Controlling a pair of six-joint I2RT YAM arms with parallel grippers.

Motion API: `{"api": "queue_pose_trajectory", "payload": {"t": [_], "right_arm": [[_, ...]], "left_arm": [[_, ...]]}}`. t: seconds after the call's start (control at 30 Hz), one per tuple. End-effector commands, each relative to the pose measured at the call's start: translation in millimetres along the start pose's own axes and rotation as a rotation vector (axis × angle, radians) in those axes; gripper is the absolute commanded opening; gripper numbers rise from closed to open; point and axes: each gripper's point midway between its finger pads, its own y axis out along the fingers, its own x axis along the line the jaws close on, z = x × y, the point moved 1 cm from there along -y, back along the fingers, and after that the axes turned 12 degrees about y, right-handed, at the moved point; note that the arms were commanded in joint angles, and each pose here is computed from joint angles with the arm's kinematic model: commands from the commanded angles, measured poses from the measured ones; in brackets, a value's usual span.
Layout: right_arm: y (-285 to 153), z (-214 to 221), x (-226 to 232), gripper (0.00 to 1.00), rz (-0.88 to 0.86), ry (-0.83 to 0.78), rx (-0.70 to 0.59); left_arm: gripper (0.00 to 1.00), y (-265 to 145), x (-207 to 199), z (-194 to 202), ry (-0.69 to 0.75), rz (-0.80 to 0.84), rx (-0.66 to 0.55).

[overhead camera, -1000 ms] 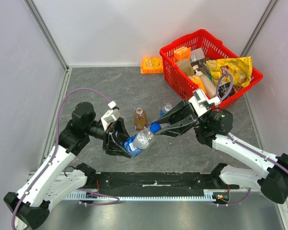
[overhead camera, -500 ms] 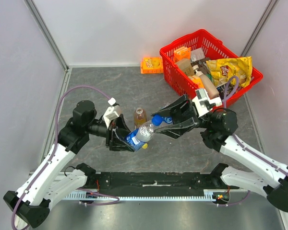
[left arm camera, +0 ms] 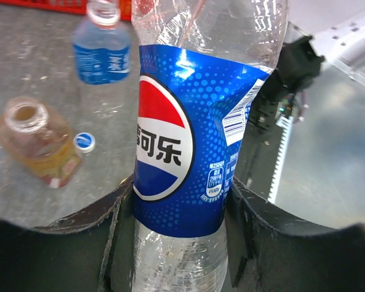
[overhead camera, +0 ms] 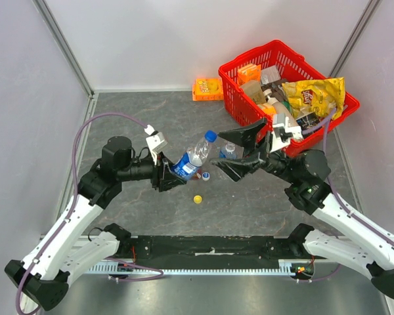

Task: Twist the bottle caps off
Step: Unscrew the bottle cap from the plastic bottle.

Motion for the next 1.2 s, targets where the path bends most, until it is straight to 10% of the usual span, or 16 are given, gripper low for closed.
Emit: {"api": "queue_pose_trajectory", "payload": {"t": [0.0, 0.7, 1.07, 1.17], "right_arm": [[3.4, -5.3, -34.4, 0.98, 0.211, 0.018, -0.007], [40.8, 49.8, -125.2, 0.94, 0.526, 0.283, 0.081], [52.3, 68.2, -137.0, 0.74, 0.484, 0.372, 0.091], [51.7, 69.1, -135.3, 0.55, 0.472, 0.383, 0.087]], "left_arm": [[0.08, -12.2, 30.0, -12.8, 0.093, -0.212, -0.014], [0.05, -19.1, 73.3, 40.3, 0.114, -0.479, 0.11], [0.05, -15.9, 69.3, 46.5, 0.137, -0.485, 0.141], [0.05, -14.3, 68.0, 48.9, 0.138, -0.484, 0.155]]}}
